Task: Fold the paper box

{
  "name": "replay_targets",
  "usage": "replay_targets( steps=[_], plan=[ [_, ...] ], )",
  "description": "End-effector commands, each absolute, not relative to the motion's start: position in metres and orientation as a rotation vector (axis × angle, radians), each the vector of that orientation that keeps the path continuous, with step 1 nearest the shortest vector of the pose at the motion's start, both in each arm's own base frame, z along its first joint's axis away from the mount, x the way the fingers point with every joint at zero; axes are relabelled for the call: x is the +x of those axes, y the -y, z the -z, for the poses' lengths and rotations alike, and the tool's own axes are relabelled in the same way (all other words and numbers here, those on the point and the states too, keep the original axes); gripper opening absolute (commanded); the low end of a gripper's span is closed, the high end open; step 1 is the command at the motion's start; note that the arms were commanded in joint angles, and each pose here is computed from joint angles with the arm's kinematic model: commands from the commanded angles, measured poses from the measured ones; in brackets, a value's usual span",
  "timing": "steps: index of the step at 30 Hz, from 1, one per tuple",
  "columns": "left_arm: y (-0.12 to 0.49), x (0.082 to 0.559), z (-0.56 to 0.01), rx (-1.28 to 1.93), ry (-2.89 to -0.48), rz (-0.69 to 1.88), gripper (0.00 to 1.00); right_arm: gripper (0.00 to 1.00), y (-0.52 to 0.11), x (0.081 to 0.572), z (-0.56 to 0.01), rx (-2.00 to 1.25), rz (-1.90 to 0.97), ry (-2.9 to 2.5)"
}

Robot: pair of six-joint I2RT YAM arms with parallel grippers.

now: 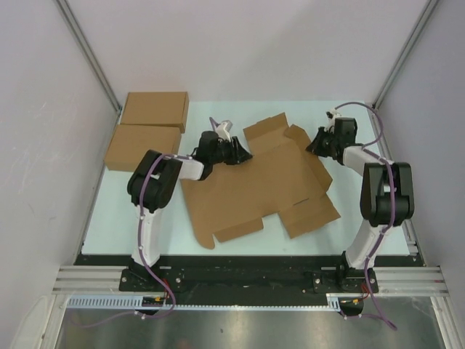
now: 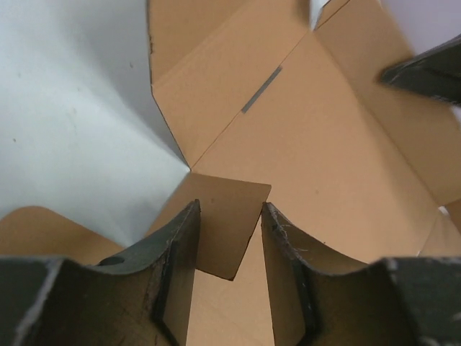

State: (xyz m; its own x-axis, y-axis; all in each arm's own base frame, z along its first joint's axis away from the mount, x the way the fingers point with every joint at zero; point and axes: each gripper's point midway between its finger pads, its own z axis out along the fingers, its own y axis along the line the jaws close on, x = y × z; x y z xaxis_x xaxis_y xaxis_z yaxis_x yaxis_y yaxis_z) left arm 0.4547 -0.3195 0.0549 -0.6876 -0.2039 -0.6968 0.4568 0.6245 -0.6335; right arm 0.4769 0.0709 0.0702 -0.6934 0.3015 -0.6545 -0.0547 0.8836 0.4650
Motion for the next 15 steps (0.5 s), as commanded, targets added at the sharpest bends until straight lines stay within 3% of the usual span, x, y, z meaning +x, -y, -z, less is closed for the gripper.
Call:
replay_targets(
  steps=[1,7,15],
  plan=[
    [0.323,0.440,-0.102,0.234,-1.938,1.153,0.45,0.00,-0.073,0.476,-0.158,0.003,-0.243,-2.119],
    [0.303,0.433,-0.170,0.240,-1.763,1.127,0.49,0.00,-0.095,0.446,-0.222,-0.253,0.138,-1.977],
    [0.261,0.402,-0.251,0.193,-1.549,1.105,0.52,0.00,-0.140,0.410,-0.239,-0.567,0.510,-1.833]
  ],
)
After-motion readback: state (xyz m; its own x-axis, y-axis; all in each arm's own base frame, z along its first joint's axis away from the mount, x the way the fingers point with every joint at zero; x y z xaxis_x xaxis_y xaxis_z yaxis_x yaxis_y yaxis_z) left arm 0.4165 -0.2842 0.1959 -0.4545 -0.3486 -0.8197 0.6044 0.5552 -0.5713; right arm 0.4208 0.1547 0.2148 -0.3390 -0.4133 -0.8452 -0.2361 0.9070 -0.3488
